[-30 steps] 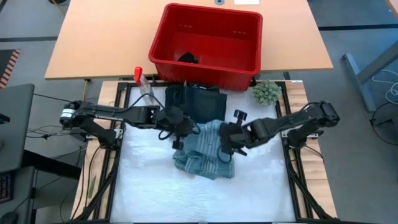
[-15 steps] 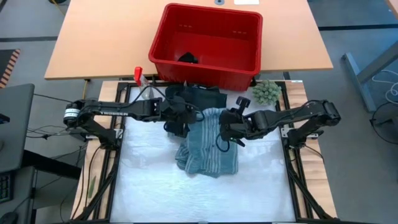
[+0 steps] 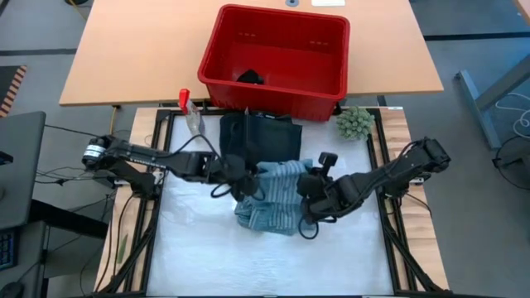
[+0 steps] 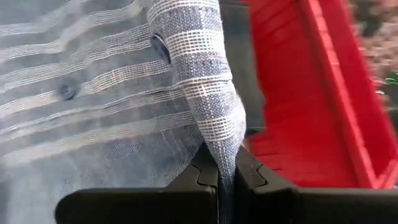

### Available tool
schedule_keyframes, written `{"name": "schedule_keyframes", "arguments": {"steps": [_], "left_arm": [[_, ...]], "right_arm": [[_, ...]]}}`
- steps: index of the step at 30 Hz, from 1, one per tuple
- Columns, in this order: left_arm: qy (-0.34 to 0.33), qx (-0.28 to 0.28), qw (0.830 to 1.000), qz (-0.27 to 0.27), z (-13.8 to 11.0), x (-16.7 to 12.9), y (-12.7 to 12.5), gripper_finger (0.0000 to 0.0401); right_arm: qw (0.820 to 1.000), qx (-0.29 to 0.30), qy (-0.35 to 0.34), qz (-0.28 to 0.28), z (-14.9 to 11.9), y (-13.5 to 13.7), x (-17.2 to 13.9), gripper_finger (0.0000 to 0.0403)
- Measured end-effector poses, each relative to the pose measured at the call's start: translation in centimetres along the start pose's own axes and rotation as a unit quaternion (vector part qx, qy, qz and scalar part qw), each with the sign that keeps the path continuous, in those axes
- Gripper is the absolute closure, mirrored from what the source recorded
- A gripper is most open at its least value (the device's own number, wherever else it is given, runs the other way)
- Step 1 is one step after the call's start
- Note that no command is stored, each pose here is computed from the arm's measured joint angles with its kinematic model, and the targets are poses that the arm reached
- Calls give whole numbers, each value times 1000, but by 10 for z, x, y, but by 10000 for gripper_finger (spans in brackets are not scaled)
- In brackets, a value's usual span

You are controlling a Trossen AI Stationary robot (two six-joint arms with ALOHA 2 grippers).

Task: Fold Laundry from Bin
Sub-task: Fold the blue long sleeve on the table

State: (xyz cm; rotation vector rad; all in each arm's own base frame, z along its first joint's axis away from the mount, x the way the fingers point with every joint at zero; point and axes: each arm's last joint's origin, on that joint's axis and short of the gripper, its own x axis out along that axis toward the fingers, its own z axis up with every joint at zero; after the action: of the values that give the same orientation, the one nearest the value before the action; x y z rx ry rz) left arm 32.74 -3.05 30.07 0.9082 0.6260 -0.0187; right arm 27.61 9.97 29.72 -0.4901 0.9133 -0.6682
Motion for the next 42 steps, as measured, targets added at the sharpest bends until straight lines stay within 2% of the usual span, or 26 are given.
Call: {"name": "schedule_keyframes", "arguments": {"steps": [4,7,9,12,16,19,23,25,31,33,36,38,40,42], "left_arm": [[-21,-38,999,-30,15,-9,-18,401],[-51,-82,994,-56,32,-20,-28,401],[-77,-116,988,-71,45,-30,-27,401],[-88,-148,982,-80,62,-47,-19,401],[-108,-183,970,-116,74,-65,-1,401],[-168,-230,942,-179,85,-81,19,401],[-236,-300,890,-250,100,-106,42,401],[-261,-332,863,-275,109,-118,48,401],[-320,-391,802,-318,133,-151,48,401],[-337,-413,780,-328,139,-158,47,401],[-335,-454,757,-330,142,-161,47,401],[-324,-479,749,-323,141,-158,50,401],[-309,-499,746,-315,136,-152,56,401],[-283,-510,751,-309,127,-142,60,401]], "right_arm": [[996,13,-9,91,4,9,-22,371],[978,47,-10,203,16,11,-40,371],[954,84,-3,287,26,9,-49,371],[908,143,1,393,43,3,-58,371],[865,186,2,466,59,-11,-70,371],[842,203,1,500,67,-22,-77,371],[815,230,-10,531,77,-35,-88,371],[791,242,-34,560,83,-38,-97,371],[704,266,-111,650,99,-42,-131,371],[684,275,-122,665,101,-42,-139,371],[675,283,-112,672,100,-40,-143,371],[680,281,-102,670,99,-40,-140,371],[686,272,-96,668,99,-42,-134,371],[704,256,-88,657,99,-45,-123,371]]}}
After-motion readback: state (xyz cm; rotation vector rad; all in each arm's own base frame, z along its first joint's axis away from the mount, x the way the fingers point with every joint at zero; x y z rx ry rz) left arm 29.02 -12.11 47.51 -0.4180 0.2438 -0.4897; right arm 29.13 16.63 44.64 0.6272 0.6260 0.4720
